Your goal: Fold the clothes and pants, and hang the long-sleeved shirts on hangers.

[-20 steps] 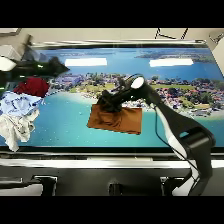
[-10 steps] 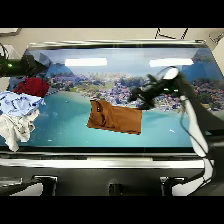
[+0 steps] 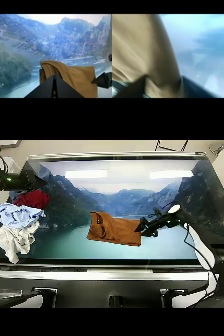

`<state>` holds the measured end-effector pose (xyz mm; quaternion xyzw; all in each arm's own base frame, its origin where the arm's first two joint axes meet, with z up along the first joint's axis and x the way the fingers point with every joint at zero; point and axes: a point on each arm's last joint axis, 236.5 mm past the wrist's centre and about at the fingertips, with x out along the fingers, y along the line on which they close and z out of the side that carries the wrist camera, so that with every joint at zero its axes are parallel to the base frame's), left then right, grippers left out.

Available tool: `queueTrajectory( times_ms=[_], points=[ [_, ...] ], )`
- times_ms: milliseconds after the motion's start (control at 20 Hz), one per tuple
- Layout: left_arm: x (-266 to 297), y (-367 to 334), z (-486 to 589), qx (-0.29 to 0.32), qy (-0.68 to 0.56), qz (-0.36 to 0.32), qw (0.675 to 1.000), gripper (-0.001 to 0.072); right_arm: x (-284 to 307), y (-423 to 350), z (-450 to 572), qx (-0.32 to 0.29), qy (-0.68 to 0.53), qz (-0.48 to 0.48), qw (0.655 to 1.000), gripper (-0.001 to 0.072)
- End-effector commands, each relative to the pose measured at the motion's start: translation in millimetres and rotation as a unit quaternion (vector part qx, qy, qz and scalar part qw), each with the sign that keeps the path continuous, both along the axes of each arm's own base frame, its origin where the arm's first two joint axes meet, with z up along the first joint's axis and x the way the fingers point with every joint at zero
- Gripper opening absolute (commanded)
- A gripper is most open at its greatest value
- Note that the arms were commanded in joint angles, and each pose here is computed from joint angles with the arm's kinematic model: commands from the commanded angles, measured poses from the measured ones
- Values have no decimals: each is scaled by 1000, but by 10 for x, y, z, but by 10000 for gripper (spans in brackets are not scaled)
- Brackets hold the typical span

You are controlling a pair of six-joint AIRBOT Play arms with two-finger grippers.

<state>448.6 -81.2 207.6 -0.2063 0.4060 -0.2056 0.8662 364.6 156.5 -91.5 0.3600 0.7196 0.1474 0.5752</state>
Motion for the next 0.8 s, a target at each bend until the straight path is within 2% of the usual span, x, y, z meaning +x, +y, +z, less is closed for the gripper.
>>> queueTrajectory(
  times_ms=[0, 150, 300, 500, 750],
  points=[
    [-7, -9, 5, -2, 2, 1, 1000, 21, 186, 299, 326, 96, -50, -5, 994, 33],
    [-1, -6, 8, -2, 1, 1, 1000, 21, 500, 286, 1089, 124, -128, 36, 983, 32],
    [13, -2, 15, -3, -2, 4, 1000, 21, 974, -7, 2016, 103, -216, 14, 971, 32],
    [12, -2, 11, -3, -1, 3, 1000, 21, 1391, -974, 2744, 44, -292, -96, 950, 33],
    [-18, -13, -6, -6, 9, 3, 1000, 21, 1335, -2819, 2443, -37, -257, -269, 927, 33]
  ],
)
